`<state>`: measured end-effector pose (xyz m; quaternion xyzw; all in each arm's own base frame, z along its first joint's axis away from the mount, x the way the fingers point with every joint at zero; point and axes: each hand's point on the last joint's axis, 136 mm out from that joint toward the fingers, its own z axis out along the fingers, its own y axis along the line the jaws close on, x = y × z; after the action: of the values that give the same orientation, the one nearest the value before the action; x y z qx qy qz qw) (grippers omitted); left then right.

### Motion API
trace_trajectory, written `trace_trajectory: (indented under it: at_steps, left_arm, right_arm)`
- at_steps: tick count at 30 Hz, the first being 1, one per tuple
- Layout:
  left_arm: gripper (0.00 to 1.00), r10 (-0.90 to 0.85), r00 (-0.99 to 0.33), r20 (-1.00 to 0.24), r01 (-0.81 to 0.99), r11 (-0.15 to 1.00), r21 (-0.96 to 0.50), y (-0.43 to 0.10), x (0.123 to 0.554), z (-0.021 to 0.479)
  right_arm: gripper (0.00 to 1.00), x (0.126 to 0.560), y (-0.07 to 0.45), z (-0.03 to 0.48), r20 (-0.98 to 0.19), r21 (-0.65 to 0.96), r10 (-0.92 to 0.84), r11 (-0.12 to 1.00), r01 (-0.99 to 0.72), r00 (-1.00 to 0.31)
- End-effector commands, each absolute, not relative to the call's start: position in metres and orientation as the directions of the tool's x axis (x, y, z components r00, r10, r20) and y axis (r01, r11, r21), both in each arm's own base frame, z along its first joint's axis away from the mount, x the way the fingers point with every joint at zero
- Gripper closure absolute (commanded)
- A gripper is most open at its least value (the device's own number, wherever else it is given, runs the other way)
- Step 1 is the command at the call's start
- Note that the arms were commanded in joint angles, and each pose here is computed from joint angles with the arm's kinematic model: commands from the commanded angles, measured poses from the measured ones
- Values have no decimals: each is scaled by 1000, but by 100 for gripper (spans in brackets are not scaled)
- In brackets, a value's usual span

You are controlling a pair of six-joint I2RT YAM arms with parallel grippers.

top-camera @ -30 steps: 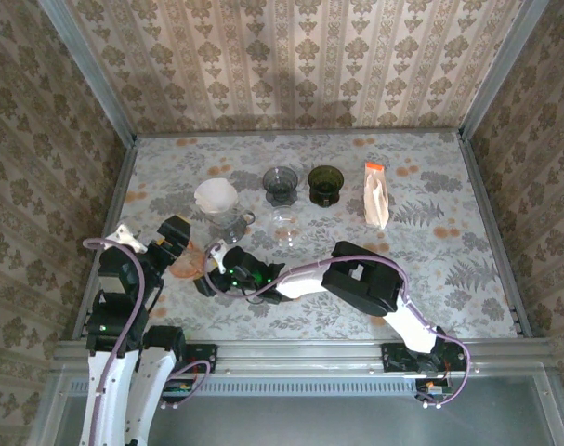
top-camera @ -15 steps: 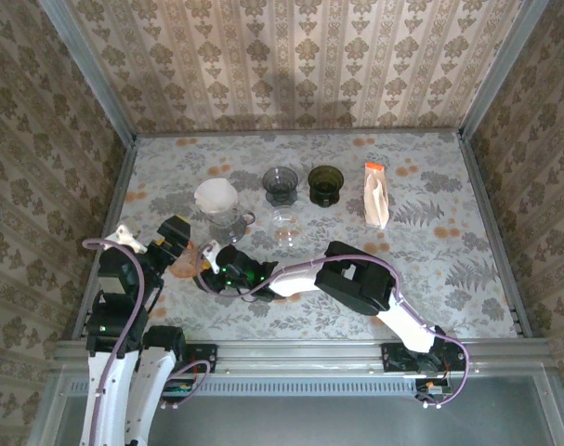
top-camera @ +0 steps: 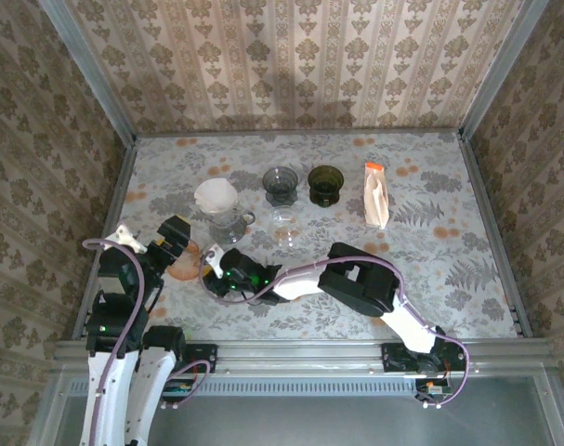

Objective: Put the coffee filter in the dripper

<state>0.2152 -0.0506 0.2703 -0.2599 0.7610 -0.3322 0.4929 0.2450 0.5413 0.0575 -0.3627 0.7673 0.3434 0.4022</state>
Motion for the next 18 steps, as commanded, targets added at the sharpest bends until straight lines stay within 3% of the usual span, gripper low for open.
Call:
trace_trajectory:
  at_steps: [1, 7, 18]
  left_arm:
    - [0, -716, -366, -594, -59, 655, -753, -49, 214, 274]
    - [0, -713, -369, -597, -19, 648, -762, -54, 217, 279]
    - [0, -701, -410, -584, 61, 617, -784, -71, 223, 277]
  right_arm:
    - [83, 228, 529, 74, -876, 206, -292, 492, -846, -384]
    - [83, 196, 480, 76, -869, 136, -345, 523, -841, -355]
    - [83, 157, 355, 71, -840, -36, -416, 683, -730, -348]
